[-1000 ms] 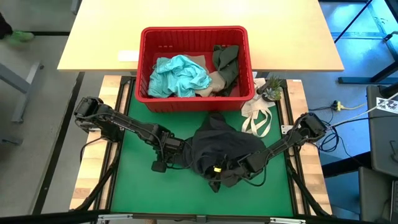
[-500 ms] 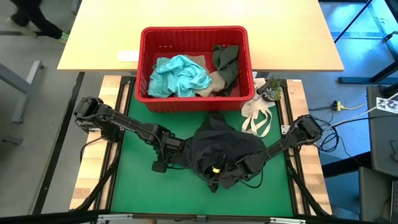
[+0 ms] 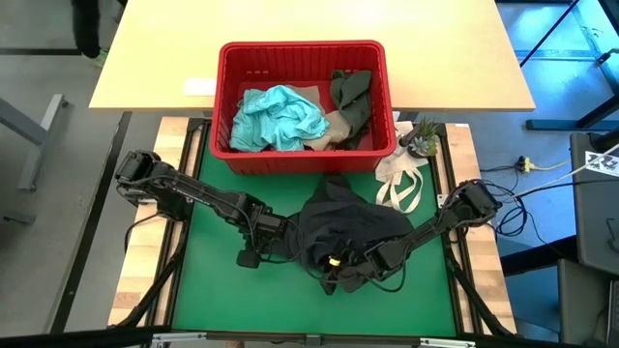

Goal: Fold Laundry from Bin
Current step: Fold the black shorts from the red laundry bin

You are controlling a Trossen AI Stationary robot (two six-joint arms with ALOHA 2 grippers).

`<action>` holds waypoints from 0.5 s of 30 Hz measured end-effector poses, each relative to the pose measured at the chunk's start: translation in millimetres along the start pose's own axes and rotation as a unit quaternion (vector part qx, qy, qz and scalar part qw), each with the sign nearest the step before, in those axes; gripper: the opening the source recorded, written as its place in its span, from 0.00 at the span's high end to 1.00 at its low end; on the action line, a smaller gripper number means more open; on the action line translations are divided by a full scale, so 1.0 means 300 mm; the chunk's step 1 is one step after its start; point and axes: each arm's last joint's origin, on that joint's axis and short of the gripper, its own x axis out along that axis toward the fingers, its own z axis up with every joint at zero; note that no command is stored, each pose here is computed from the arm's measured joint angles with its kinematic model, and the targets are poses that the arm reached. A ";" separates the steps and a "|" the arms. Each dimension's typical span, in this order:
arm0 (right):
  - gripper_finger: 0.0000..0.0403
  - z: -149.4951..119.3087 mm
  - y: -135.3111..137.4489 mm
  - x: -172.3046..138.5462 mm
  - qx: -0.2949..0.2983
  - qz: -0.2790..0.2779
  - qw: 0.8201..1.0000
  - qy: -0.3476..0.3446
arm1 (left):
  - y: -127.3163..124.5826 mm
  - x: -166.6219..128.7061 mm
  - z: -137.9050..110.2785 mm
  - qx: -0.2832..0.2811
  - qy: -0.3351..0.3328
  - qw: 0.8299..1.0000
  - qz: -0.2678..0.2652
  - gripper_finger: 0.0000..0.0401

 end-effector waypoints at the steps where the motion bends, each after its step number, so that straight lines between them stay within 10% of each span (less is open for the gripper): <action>1: 0.73 0.000 0.000 0.000 0.000 0.001 1.000 0.001 | 0.001 0.000 0.000 0.000 0.000 1.000 0.003 0.98; 6: 0.97 0.002 0.004 -0.007 -0.005 0.006 1.000 0.009 | 0.010 -0.012 -0.008 -0.001 -0.003 0.999 0.051 0.99; 15: 0.98 0.039 0.044 -0.142 -0.021 0.043 0.996 0.069 | -0.004 -0.092 -0.063 -0.046 0.002 0.997 0.059 1.00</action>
